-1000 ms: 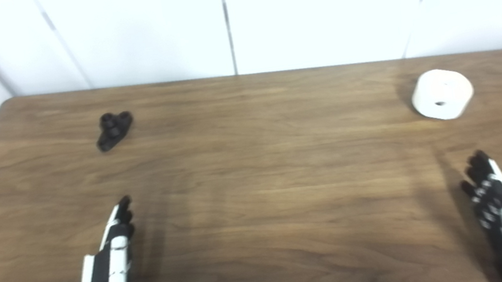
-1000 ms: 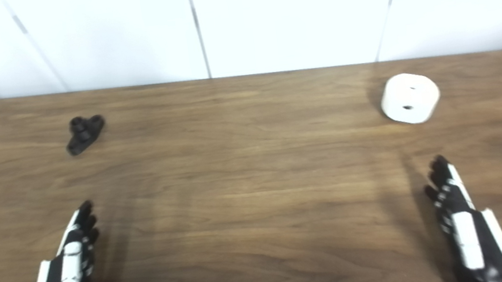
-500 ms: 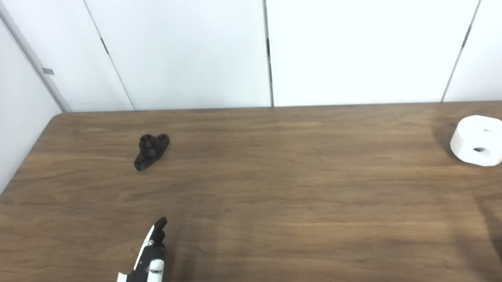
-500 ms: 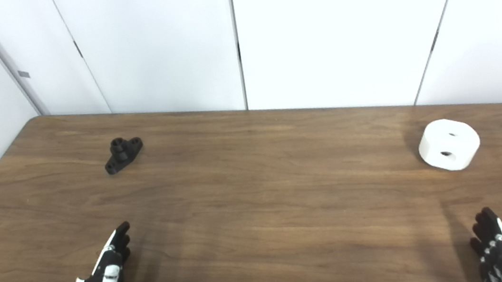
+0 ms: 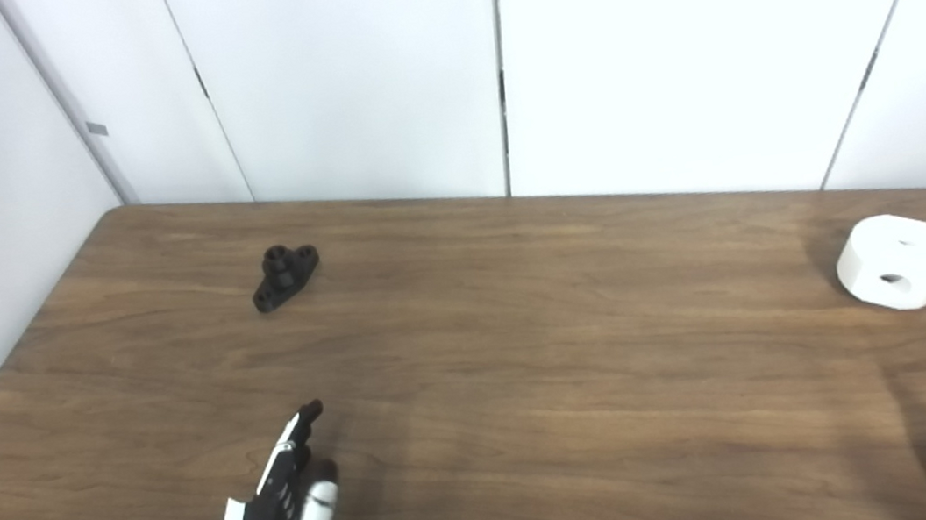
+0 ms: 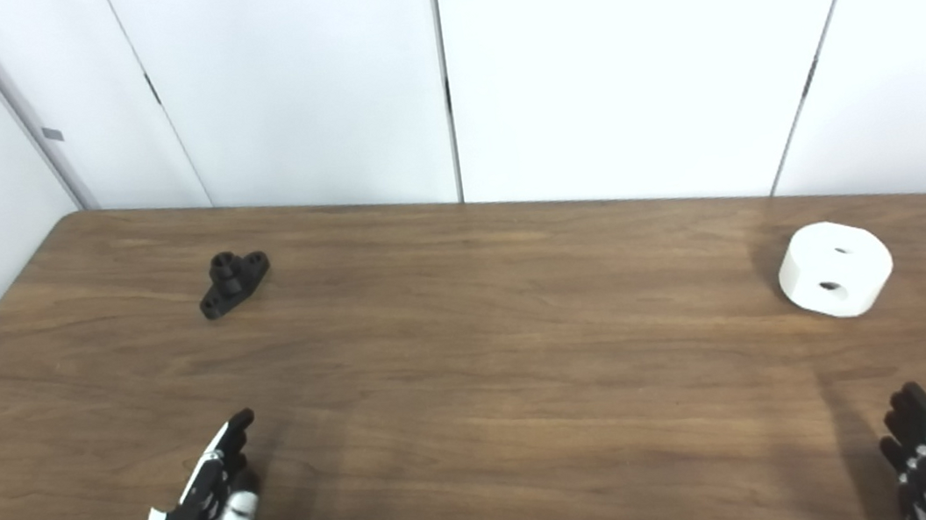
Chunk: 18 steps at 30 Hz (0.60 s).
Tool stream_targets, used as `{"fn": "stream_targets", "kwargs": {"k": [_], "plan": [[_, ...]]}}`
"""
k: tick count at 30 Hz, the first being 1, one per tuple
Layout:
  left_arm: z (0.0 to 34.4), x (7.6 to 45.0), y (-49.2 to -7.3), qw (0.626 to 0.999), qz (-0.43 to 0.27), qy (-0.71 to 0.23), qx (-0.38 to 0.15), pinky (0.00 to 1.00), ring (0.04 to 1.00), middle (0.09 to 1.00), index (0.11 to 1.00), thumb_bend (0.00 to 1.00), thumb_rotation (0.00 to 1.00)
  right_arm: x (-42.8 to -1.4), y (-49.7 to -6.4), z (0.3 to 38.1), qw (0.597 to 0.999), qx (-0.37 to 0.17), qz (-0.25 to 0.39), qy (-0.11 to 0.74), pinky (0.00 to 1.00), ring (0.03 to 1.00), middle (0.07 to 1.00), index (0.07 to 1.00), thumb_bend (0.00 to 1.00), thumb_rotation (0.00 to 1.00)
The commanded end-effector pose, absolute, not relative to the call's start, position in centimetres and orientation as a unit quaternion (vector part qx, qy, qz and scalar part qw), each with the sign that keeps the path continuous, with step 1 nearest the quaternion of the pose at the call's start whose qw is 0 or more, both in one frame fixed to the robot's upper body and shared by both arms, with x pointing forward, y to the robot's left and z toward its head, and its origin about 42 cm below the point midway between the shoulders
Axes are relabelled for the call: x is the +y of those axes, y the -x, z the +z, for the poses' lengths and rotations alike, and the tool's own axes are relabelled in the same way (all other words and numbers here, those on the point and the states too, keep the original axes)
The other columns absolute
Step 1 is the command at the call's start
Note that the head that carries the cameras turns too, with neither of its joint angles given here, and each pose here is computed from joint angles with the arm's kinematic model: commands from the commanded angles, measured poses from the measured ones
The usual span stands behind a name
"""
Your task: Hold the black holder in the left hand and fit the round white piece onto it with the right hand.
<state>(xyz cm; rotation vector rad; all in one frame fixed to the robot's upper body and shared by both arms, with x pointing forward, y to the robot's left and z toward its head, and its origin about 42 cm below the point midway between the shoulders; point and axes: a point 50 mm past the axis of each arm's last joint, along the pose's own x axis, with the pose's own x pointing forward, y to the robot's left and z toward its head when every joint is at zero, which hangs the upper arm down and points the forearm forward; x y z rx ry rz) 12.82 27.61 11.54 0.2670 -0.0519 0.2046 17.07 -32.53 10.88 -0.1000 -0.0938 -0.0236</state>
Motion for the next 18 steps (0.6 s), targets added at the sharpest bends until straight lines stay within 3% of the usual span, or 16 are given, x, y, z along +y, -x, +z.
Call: {"fn": "stream_targets", "kwargs": {"k": [1, 8, 15, 18], "plan": [[12.7, 26.8, -13.4, 0.978, 0.136, -0.151, -0.049, 0.87, 0.932, 0.929, 0.887, 0.53, 0.13, -33.5, -16.1, 8.9, 0.998, -0.004, -0.024, 0.053, 1.00, 1.000, 1.000, 1.000, 0.61, 1.00], [16.6, 28.3, -16.0, 0.948, 0.209, -0.220, -0.090, 0.88, 0.918, 0.905, 0.850, 0.68, 0.02, -33.3, -16.1, 8.8, 0.998, -0.007, -0.025, 0.054, 1.00, 1.000, 1.000, 1.000, 0.63, 1.00], [18.9, 30.7, -18.4, 0.910, 0.279, -0.297, -0.080, 0.92, 0.919, 0.900, 0.840, 0.71, 0.14, -33.1, -15.9, 8.9, 0.998, -0.003, -0.027, 0.057, 1.00, 1.000, 1.000, 0.989, 0.63, 1.00], [19.5, 31.8, -19.8, 0.893, 0.303, -0.326, -0.068, 0.95, 0.938, 0.899, 0.821, 0.72, 0.10, -33.0, -15.9, 8.9, 0.998, -0.004, -0.026, 0.055, 1.00, 1.000, 1.000, 0.982, 0.63, 1.00]]}}
